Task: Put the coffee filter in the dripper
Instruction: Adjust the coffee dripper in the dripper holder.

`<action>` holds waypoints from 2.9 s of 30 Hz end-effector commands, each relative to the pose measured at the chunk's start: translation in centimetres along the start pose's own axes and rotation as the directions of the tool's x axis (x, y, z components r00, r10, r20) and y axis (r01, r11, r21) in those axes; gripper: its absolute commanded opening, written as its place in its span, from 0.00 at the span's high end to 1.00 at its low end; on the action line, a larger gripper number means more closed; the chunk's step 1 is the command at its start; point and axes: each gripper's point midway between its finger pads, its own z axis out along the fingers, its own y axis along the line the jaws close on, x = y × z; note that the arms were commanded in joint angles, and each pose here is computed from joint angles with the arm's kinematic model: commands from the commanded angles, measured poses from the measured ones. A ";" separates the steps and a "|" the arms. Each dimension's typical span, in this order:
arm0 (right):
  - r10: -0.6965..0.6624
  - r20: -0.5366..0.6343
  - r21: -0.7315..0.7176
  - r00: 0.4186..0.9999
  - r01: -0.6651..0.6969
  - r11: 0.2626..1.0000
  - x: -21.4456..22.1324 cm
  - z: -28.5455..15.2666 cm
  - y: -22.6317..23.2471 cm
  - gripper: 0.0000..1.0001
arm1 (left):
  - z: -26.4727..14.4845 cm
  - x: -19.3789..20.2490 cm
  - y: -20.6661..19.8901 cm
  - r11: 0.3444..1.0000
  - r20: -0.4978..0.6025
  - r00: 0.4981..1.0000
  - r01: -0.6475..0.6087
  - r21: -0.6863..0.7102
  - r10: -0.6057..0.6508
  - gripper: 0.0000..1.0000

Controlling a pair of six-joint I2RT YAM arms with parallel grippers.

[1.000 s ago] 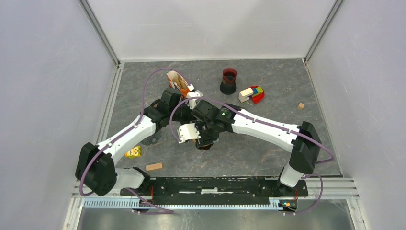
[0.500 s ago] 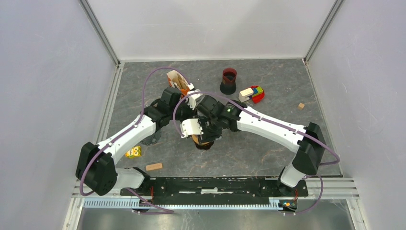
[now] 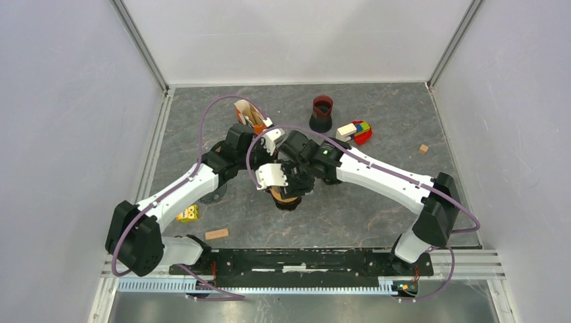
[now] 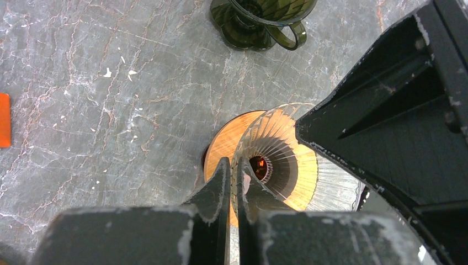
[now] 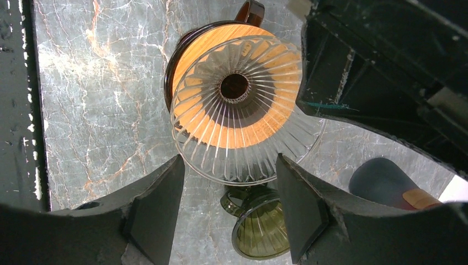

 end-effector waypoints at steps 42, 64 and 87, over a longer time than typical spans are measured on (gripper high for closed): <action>0.004 0.074 0.009 0.997 -0.004 1.000 0.7 -1.7 0.5 0.29 | -1.4 -1.5 -0.6 0.999 0.020 0.999 0.036 0.013 -0.036 0.91; 0.005 0.067 0.014 0.998 -0.006 1.000 1.0 -1.5 0.5 0.29 | -1.2 0.4 -1.4 0.979 -0.063 0.977 0.205 0.019 -0.203 0.98; 0.015 0.063 0.039 0.998 -0.017 0.999 1.4 -2.1 0.0 0.28 | -1.1 0.1 -0.8 0.974 -0.068 0.972 0.224 -0.021 -0.225 0.92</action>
